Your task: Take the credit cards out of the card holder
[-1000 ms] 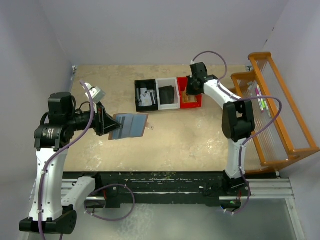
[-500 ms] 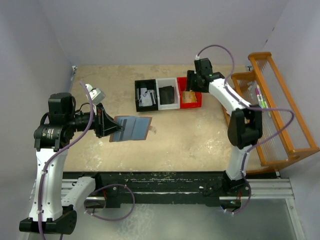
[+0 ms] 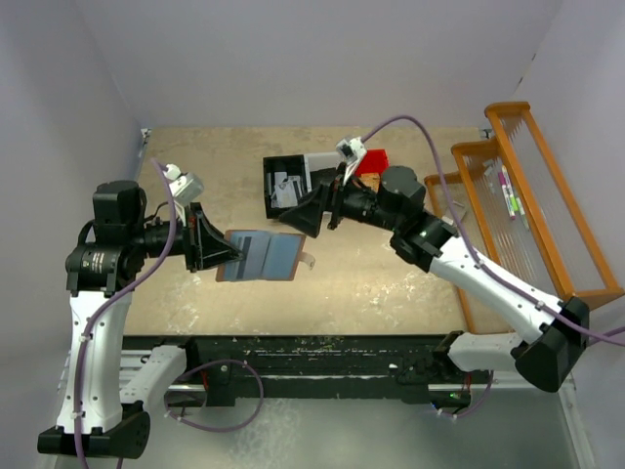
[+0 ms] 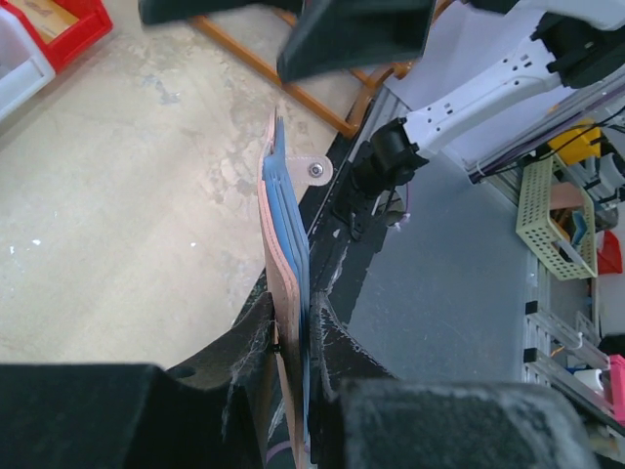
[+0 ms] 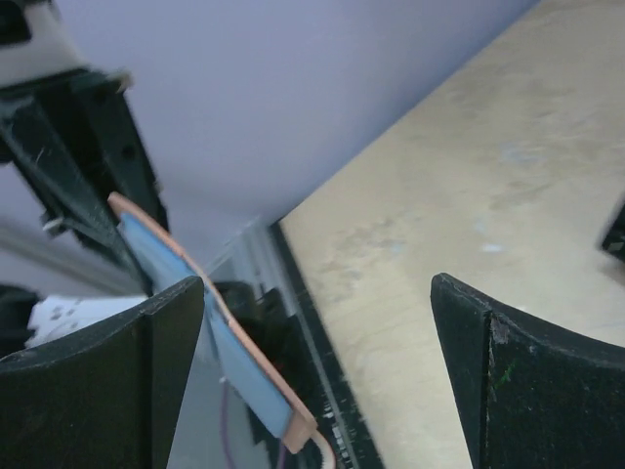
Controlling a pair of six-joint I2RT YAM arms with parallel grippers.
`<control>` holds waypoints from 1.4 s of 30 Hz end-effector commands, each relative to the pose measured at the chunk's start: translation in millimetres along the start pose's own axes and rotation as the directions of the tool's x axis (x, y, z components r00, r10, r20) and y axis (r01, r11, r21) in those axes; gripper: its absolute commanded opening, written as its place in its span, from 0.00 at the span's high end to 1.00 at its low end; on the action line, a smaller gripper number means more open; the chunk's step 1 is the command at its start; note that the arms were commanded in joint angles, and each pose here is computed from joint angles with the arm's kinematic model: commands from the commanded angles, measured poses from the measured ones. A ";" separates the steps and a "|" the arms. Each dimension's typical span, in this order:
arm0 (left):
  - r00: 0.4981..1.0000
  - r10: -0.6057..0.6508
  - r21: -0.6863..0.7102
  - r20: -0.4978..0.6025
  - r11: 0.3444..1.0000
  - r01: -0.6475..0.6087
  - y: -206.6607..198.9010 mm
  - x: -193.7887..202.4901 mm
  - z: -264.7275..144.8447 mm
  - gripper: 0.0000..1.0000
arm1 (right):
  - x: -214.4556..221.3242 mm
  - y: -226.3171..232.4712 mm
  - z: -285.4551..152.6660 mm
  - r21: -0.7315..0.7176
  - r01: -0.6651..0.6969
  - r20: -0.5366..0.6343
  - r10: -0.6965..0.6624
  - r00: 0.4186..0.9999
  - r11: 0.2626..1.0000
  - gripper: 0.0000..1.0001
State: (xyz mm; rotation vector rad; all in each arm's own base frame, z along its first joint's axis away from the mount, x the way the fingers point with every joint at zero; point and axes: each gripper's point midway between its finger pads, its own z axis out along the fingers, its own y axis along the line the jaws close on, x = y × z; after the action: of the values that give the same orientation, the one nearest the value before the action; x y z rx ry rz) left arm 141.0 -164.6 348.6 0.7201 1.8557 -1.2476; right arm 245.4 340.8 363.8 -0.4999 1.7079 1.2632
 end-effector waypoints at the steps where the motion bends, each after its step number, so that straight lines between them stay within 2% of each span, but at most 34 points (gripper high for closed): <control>1: 0.998 0.050 0.101 0.040 0.993 -0.054 -23.9 -18.0 -2.5 0.92 | 8.6 82.0 -7.2 -0.372 -0.023 0.016 0.032 0.999 0.928 0.01; 8: 0.999 0.031 0.121 0.040 0.992 -0.035 -25.7 -19.4 -1.9 0.92 | 34.6 112.9 2.8 -0.437 -0.030 -0.023 0.022 0.999 0.899 0.00; 10: 0.999 0.029 0.127 0.042 0.991 -0.034 -27.2 -20.5 -2.1 0.92 | 38.1 113.9 7.5 -0.440 -0.036 -0.026 0.028 0.999 0.897 0.05; 12: 0.999 0.028 0.144 0.043 0.989 -0.034 -31.1 -21.3 -2.9 0.92 | 41.1 113.9 10.1 -0.447 -0.043 -0.024 0.036 0.999 0.893 0.17; 17: 0.998 0.041 0.208 0.046 0.977 -0.049 -45.0 -20.7 -6.1 0.92 | 39.0 113.7 8.6 -0.455 -0.051 0.002 0.058 0.998 0.889 0.71; 19: 0.998 0.046 0.232 0.047 0.971 -0.056 -49.8 -20.1 -7.3 0.92 | 38.1 111.6 9.2 -0.442 -0.051 0.007 0.061 0.998 0.896 0.84; 23: 0.998 0.036 0.271 0.044 0.962 -0.046 -55.9 -21.2 -8.8 0.89 | 46.6 109.8 6.5 -0.441 -0.059 -0.026 0.054 0.998 0.895 0.87; 26: 0.999 0.028 0.316 0.039 0.948 -0.039 -64.3 -21.1 -11.5 0.68 | 37.1 113.5 -2.0 -0.446 -0.036 0.022 0.051 0.998 0.895 0.95; 29: 0.999 0.033 0.356 0.038 0.934 -0.044 -72.4 -19.3 -14.5 0.62 | 42.7 107.2 -8.7 -0.431 -0.017 0.043 0.039 0.998 0.902 1.00; 36: 0.998 0.046 0.360 0.043 0.931 -0.058 -74.9 -18.9 -15.5 0.64 | 41.6 114.3 -15.3 -0.465 -0.001 0.046 0.025 0.999 0.885 1.00; 42: 0.998 0.044 0.373 0.041 0.926 -0.056 -76.5 -17.4 -16.2 0.83 | 41.9 125.9 -25.2 -0.530 0.007 0.051 0.023 0.998 0.848 1.00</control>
State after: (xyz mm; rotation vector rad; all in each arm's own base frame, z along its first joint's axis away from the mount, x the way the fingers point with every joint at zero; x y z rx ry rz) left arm 104.7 -176.7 387.6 0.8341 1.6817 -1.5524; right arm 127.7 383.4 372.1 -0.7516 1.4288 1.7197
